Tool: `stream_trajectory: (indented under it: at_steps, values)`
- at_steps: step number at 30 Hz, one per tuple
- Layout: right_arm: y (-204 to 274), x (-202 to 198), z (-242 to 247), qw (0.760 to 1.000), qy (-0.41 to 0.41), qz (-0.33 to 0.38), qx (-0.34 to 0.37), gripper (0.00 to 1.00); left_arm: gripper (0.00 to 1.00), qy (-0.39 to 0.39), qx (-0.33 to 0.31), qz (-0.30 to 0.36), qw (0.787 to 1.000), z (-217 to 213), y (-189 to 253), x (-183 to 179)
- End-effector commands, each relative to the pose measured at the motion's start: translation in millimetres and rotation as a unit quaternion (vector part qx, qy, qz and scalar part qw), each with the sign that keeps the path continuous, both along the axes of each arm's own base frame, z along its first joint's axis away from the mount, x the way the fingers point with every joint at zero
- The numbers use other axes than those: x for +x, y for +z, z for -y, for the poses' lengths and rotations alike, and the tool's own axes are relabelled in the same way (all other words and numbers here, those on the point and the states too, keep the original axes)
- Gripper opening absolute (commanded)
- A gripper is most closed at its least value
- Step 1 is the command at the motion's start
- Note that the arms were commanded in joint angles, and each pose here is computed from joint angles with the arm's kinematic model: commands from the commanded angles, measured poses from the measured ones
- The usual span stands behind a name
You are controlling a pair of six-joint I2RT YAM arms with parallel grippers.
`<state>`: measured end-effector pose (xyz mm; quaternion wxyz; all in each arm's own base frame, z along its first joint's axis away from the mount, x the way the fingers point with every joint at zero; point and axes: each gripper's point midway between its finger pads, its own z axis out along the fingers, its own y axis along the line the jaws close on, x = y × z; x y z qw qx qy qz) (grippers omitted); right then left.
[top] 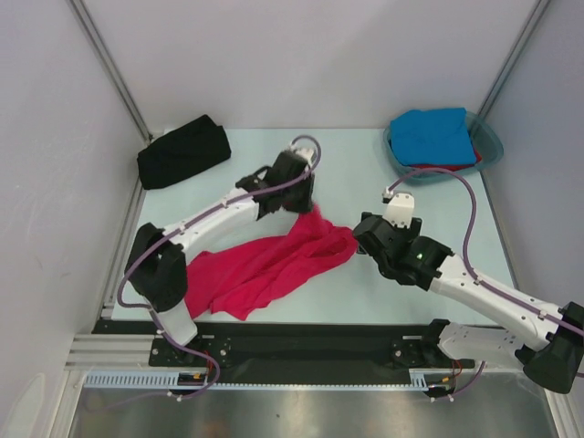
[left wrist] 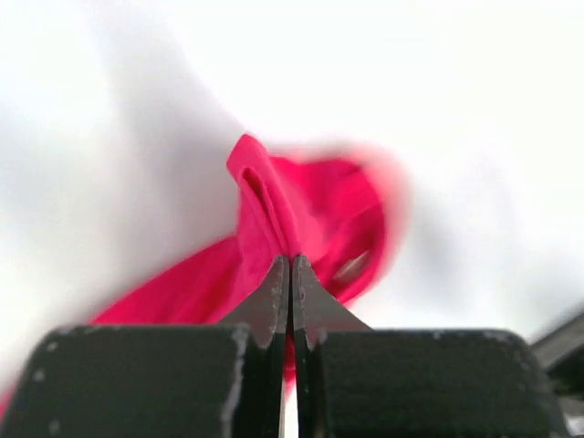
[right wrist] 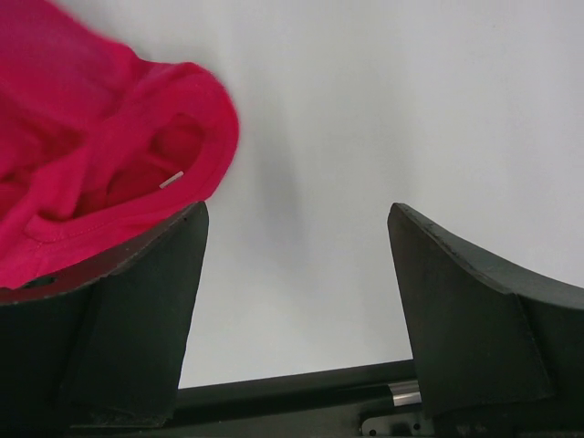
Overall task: Fold and stack the t-shirts
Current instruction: Flatten the tshirt out
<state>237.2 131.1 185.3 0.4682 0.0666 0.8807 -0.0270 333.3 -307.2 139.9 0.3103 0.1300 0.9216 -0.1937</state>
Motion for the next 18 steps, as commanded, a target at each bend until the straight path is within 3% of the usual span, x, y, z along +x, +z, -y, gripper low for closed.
stream_trajectory:
  at_steps: [1,4,8,14,18]
  values:
    - [3,2,10,1.0,-0.024,0.014,0.003,0.84,0.0,-0.085,-0.123,0.144,0.978,37,175,4]
    - [-1,1,11,1.0,-0.027,0.011,0.002,0.84,0.0,-0.121,-0.177,0.169,0.962,41,243,-17]
    - [-3,2,11,0.999,-0.029,0.012,0.004,0.84,0.0,-0.157,-0.224,0.204,0.94,39,302,-49]
    - [-4,2,11,0.999,-0.03,0.013,0.009,0.84,0.0,-0.165,-0.224,0.223,0.934,24,324,-69]
    - [-4,-1,17,0.999,-0.042,0.018,0.012,0.83,0.0,-0.21,-0.253,0.222,0.918,24,340,-96]
